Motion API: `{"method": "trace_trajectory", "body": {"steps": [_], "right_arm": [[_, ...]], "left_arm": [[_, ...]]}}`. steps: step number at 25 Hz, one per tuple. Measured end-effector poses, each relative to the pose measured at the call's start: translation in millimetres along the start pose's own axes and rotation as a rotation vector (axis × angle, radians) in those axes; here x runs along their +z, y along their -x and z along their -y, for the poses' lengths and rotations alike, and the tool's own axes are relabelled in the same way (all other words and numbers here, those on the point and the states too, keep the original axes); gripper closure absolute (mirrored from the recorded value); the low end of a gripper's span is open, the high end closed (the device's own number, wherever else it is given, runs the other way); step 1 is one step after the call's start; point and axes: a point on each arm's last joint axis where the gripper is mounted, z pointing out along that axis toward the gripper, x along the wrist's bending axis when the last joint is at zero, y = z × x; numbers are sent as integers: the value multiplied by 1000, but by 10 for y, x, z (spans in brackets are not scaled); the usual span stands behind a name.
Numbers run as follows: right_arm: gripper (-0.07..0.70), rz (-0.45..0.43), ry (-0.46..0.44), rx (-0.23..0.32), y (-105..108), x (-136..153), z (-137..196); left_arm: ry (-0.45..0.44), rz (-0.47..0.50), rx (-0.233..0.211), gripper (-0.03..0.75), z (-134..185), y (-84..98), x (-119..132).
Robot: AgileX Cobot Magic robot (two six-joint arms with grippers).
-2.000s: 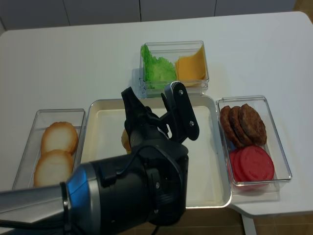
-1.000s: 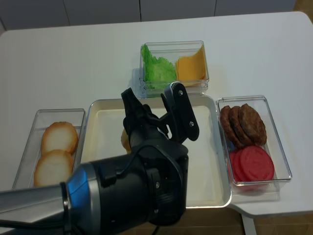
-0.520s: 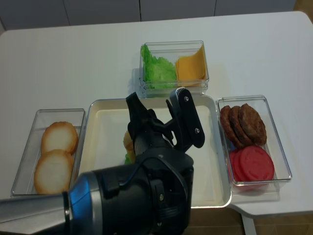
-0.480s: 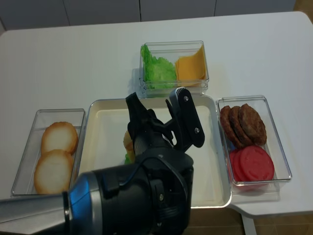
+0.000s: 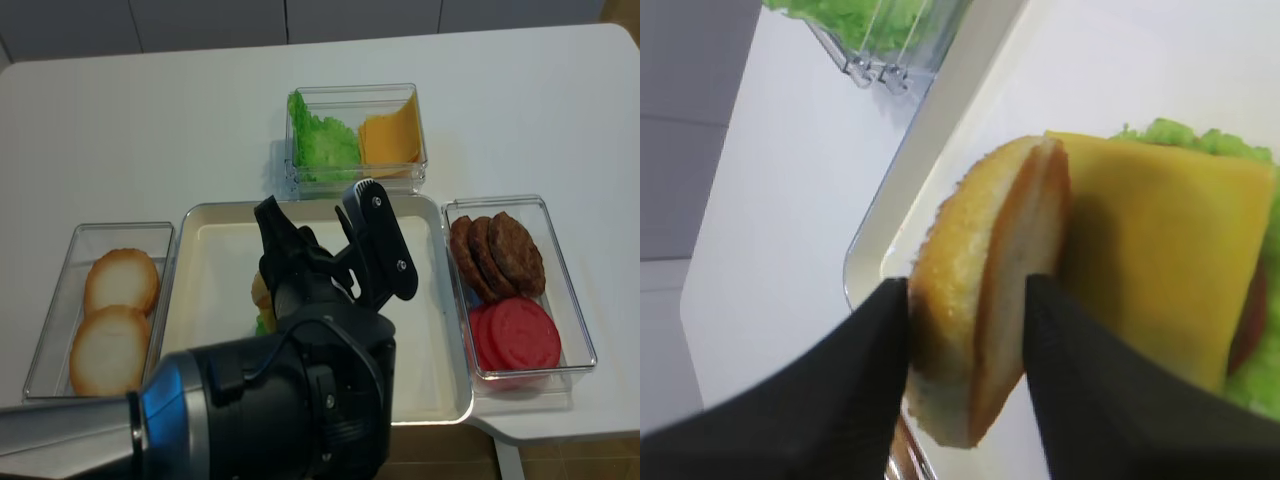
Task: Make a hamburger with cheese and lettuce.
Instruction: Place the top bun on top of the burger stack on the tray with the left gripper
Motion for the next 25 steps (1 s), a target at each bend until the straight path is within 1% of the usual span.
{"method": "trace_trajectory", "body": {"steps": [6, 9, 13, 16, 20, 25], "right_arm": [[92, 0, 0, 0, 0, 0, 0], [92, 0, 0, 0, 0, 0, 0], [92, 0, 0, 0, 0, 0, 0], [92, 0, 0, 0, 0, 0, 0], [92, 0, 0, 0, 0, 0, 0], [92, 0, 0, 0, 0, 0, 0]], "left_arm": [[-15, 20, -50, 417, 13, 18, -1], [-21, 28, -58, 413, 18, 29, -6], [-17, 32, -56, 412, 16, 47, -24], [-16, 36, -73, 412, 16, 59, -36], [-15, 42, -79, 412, 16, 77, -51], [-20, 54, -101, 412, 22, 97, -63]]}}
